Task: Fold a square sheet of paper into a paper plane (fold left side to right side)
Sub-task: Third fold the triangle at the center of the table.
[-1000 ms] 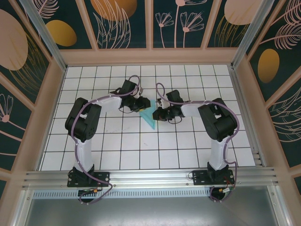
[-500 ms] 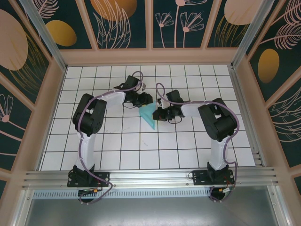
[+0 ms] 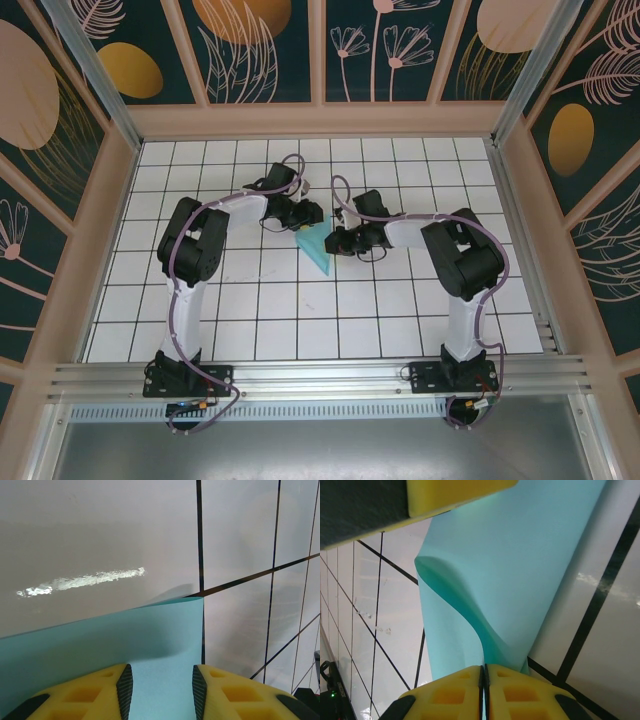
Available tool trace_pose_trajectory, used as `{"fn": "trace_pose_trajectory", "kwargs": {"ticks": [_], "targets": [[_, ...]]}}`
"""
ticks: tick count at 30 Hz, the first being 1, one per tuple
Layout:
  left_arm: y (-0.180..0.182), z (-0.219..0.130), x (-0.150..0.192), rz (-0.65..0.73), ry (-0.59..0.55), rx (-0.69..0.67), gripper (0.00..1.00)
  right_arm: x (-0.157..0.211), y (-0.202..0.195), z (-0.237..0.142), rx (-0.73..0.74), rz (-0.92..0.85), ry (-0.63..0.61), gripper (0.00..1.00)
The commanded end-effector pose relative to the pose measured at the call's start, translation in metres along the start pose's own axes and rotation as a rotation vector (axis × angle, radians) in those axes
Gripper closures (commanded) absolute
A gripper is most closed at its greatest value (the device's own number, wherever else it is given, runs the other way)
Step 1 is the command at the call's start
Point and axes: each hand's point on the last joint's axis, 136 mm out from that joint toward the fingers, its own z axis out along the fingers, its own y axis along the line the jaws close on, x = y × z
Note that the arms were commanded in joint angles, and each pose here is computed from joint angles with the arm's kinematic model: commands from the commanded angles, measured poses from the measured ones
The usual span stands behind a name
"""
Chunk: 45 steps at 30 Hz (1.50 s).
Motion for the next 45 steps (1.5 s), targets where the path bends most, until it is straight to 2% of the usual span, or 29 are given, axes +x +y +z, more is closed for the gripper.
{"fn": "trace_pose_trajectory", "kwargs": {"ticks": [1,23,30,38,41,45], "targets": [[0.020,0.009,0.015,-0.021,0.046,-0.050,0.60,-0.009,0.000,-0.001,0.016,-0.018,-0.011,0.87],[0.014,0.005,0.013,-0.014,0.040,-0.037,0.59,0.005,-0.019,0.013,0.095,0.010,0.063,0.87],[-0.009,-0.015,-0.006,0.031,0.004,-0.015,0.55,0.021,-0.029,0.018,0.140,0.027,0.113,0.87],[-0.025,-0.059,-0.039,0.058,-0.077,-0.001,0.51,0.026,-0.034,0.021,0.155,0.032,0.125,0.87],[-0.027,-0.070,-0.031,0.055,-0.093,0.009,0.54,0.025,-0.033,0.022,0.153,0.028,0.123,0.87],[-0.027,-0.074,-0.003,0.013,-0.087,0.073,0.60,0.023,-0.033,0.021,0.153,0.023,0.121,0.87]]}}
